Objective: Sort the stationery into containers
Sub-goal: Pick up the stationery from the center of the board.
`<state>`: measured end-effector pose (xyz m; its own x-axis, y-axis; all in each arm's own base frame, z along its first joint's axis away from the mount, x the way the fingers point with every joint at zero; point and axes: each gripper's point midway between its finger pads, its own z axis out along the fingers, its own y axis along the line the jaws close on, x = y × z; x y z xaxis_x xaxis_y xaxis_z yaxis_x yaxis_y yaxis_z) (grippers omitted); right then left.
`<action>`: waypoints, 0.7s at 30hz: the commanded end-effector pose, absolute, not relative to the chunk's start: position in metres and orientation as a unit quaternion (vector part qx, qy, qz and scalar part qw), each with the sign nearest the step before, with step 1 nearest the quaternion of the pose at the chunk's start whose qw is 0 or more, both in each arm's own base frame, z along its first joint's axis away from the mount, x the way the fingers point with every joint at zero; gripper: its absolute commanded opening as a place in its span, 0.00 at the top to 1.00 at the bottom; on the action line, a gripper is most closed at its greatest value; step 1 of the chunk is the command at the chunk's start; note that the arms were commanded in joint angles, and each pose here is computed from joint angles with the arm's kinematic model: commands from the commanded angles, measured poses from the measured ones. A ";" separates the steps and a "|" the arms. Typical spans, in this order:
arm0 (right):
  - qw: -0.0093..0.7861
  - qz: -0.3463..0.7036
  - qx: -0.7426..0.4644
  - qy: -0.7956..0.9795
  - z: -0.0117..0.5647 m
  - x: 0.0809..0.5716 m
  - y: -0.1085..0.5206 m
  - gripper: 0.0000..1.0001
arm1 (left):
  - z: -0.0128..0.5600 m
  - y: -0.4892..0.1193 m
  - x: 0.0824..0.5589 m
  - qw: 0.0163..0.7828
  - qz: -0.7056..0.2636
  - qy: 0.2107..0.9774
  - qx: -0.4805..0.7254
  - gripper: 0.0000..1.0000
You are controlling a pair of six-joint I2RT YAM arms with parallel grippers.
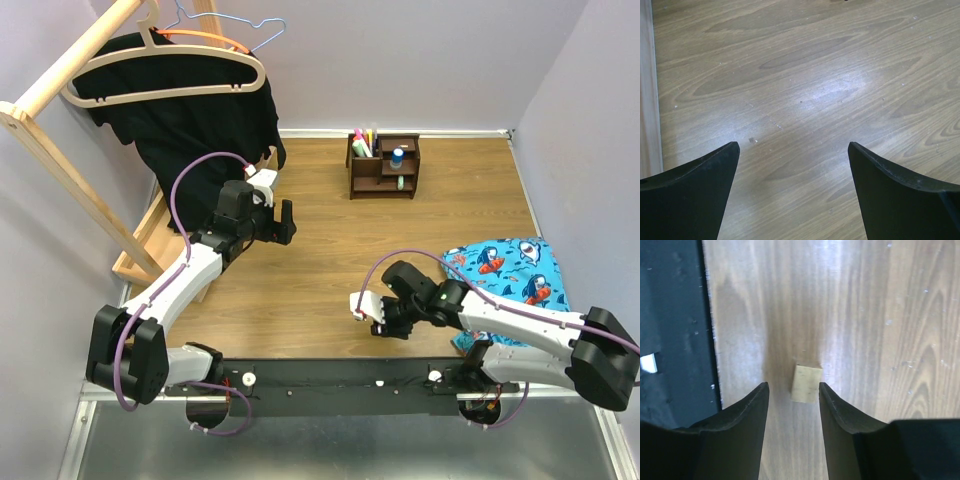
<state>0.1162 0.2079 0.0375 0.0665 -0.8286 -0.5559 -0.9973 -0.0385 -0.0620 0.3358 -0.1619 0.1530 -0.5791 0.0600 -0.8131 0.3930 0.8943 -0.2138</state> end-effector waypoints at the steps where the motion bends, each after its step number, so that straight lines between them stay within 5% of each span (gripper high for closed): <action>1: 0.239 0.156 -0.681 0.674 0.030 0.127 0.202 0.47 | 0.164 -0.165 0.336 0.457 -0.199 0.857 0.129 0.01; 21: 0.230 0.135 -0.673 0.690 0.014 0.129 0.193 0.45 | 0.161 -0.165 0.335 0.455 -0.200 0.858 0.128 0.01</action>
<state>0.1245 0.1939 0.0194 0.0296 -0.8626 -0.5049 -0.9945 0.0254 -0.1016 0.3351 -0.1619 0.1521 -0.5769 0.0541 -0.8150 0.3912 0.8942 -0.2176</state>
